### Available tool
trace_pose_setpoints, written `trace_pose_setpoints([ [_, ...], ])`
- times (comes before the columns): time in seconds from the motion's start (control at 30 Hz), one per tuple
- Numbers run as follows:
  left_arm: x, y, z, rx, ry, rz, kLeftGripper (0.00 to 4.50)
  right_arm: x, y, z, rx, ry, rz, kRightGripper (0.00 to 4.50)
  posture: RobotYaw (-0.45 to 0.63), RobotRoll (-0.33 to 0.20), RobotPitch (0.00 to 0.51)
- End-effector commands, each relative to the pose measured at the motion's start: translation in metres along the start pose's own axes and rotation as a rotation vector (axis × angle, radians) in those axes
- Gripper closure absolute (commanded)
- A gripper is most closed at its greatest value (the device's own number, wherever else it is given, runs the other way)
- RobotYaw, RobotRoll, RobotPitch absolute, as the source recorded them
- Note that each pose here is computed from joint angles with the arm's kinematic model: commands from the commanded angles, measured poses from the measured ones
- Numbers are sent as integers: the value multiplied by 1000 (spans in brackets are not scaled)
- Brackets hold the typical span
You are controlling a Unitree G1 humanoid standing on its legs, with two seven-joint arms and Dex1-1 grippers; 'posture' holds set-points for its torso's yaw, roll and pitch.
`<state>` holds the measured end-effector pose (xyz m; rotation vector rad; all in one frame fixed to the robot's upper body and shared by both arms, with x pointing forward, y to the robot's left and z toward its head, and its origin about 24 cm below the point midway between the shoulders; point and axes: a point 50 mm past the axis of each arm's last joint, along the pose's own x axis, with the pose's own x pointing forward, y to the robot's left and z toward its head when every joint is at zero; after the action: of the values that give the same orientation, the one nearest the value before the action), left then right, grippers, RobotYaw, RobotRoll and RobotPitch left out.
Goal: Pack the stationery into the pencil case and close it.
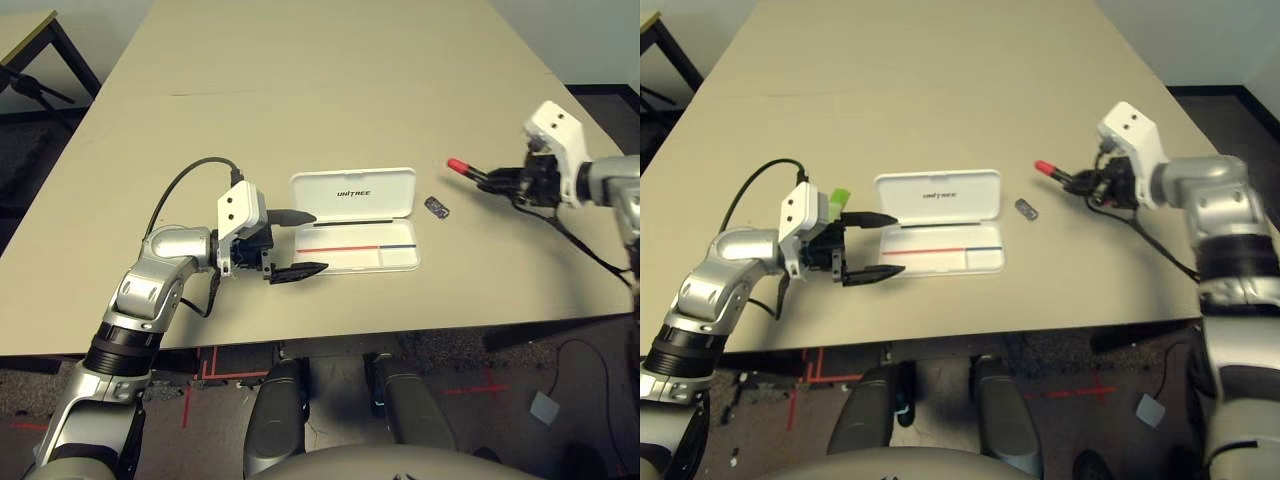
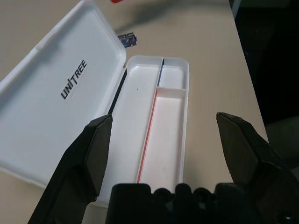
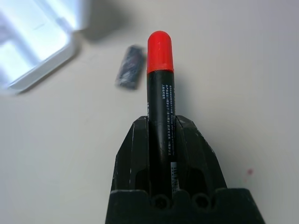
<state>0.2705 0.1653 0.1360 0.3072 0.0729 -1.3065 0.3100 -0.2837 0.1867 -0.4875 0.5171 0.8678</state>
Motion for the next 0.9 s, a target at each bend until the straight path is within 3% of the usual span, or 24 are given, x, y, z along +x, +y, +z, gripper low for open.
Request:
trace_pose_setpoints([
  [0.03, -4, 2, -3, -9, 10, 5, 0, -7, 12, 2, -39, 12, 55, 3961, -54, 0, 172],
  [0.3, -6, 1, -2, -13, 1, 11, 0, -8, 39, 5, -72, 0, 220, 3961, -54, 0, 165],
  [0.6, -6, -2, -2, -10, 4, 20, 0, 34, 54, 31, -242, -61, 383, 3961, -21, 0, 165],
  [0.9, -13, -4, -2, -16, 11, 67, 0, 74, 63, 67, -357, -151, 394, 3961, 24, 0, 169],
])
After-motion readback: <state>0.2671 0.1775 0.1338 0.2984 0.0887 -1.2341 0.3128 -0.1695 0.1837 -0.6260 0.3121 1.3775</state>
